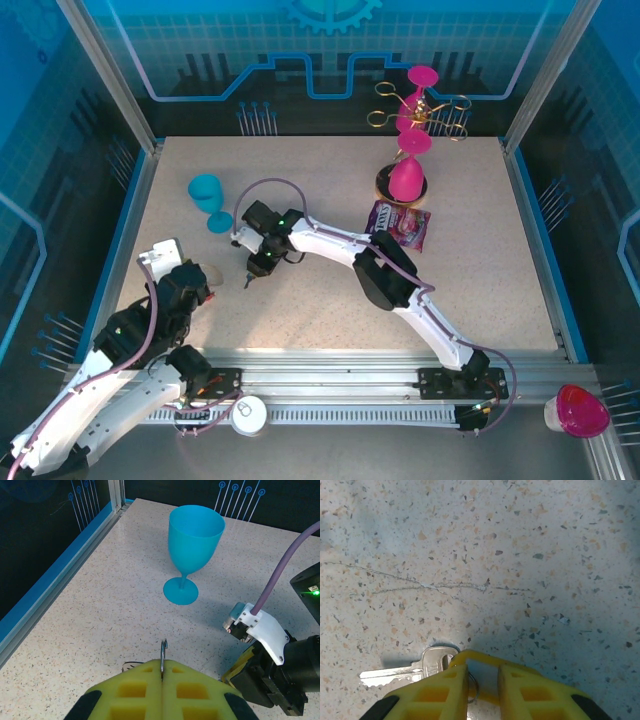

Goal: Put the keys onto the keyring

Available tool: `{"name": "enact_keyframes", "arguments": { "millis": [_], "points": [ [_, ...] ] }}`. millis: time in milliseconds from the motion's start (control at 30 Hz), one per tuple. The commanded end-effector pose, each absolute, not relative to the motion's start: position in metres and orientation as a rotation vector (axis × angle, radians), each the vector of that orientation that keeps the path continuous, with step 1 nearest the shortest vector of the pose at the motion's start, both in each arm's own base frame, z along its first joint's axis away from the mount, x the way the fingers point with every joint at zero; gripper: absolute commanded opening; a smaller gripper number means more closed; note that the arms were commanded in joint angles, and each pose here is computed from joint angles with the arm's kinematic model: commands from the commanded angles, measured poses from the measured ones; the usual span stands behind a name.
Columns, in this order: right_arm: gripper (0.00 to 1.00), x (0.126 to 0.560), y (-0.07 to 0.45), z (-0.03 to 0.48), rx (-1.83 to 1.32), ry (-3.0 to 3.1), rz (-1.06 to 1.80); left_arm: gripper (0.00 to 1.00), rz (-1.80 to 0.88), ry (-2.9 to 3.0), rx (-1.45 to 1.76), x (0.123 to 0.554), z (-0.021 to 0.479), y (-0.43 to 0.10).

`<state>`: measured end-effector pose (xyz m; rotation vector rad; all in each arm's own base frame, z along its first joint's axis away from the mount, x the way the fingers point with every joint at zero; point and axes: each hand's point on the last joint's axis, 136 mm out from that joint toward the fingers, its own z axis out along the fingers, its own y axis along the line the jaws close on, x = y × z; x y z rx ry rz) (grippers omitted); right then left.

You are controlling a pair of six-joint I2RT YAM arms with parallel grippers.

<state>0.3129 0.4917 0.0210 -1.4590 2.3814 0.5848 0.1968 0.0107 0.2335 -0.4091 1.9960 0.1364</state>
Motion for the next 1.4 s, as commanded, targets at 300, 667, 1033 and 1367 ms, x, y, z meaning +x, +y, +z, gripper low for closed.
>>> {"name": "enact_keyframes", "arguments": {
  "millis": [300, 667, 1033, 1367],
  "points": [
    [0.26, 0.293, 0.389, 0.008, -1.461, 2.602, 0.286, 0.00, 0.128, 1.981, -0.400, 0.201, 0.234, 0.008],
    [0.33, 0.274, 0.288, 0.030, -1.271, 2.760, 0.199, 0.00, 0.054, 2.018, -0.236, 0.222, 0.230, -0.025],
    [0.41, 0.267, 0.292, 0.038, -1.168, 2.753, 0.304, 0.00, -0.100, 2.100, 0.053, 0.241, 0.206, -0.081],
    [0.35, 0.260, 0.294, 0.021, -1.169, 2.812, 0.331, 0.00, -0.136, 2.129, 0.153, 0.243, 0.200, -0.098]
  ]
}}
